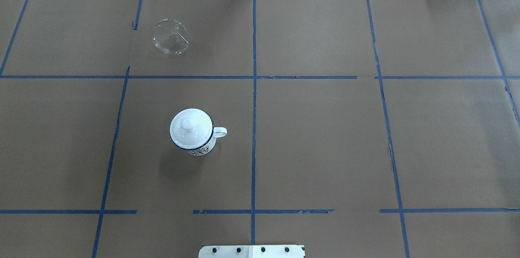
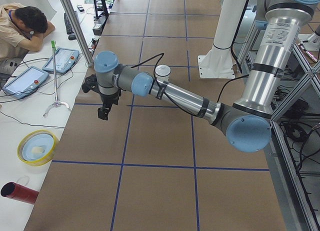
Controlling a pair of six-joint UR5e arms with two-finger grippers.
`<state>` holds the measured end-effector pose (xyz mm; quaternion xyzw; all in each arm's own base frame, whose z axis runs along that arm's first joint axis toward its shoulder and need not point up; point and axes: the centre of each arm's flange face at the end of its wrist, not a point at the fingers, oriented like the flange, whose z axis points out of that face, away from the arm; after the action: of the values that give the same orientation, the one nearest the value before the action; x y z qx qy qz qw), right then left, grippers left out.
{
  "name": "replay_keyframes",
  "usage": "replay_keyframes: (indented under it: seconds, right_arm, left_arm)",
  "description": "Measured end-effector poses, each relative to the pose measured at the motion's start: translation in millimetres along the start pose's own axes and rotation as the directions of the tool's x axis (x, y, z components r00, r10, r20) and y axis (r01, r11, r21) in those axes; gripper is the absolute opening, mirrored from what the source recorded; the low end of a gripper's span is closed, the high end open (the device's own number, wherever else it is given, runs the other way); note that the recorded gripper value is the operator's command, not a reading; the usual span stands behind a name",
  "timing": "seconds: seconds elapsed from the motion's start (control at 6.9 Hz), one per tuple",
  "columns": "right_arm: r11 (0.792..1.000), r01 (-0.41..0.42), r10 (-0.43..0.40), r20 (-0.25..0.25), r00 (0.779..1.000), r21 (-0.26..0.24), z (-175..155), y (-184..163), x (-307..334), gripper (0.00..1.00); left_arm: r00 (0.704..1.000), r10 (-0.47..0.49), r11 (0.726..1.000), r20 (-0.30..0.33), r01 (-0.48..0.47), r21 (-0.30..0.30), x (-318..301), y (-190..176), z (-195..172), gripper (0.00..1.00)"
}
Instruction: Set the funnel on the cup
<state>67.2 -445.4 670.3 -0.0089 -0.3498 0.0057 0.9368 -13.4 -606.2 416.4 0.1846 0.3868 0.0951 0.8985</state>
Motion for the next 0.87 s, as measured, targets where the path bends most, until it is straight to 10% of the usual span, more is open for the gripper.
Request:
replay_keyframes:
  seconds: [0.43,0.87]
  right_arm:
    - [1.000,0.000,0.000,0.000,1.000,0.000,-0.2,0.0,-0.2,1.00]
    - [1.000,0.000,0.000,0.000,1.000,0.001,-0.2,-0.1,-0.2,1.00]
  left_arm:
    - [0.991,-0.043,0.986,-0.128,0.063,0.154,92.7,-9.2,-21.1,1.00]
    - [0.933,-0.245,0.969,-0.262,0.232,-0.078,279.3,21.0,71.3,1.00]
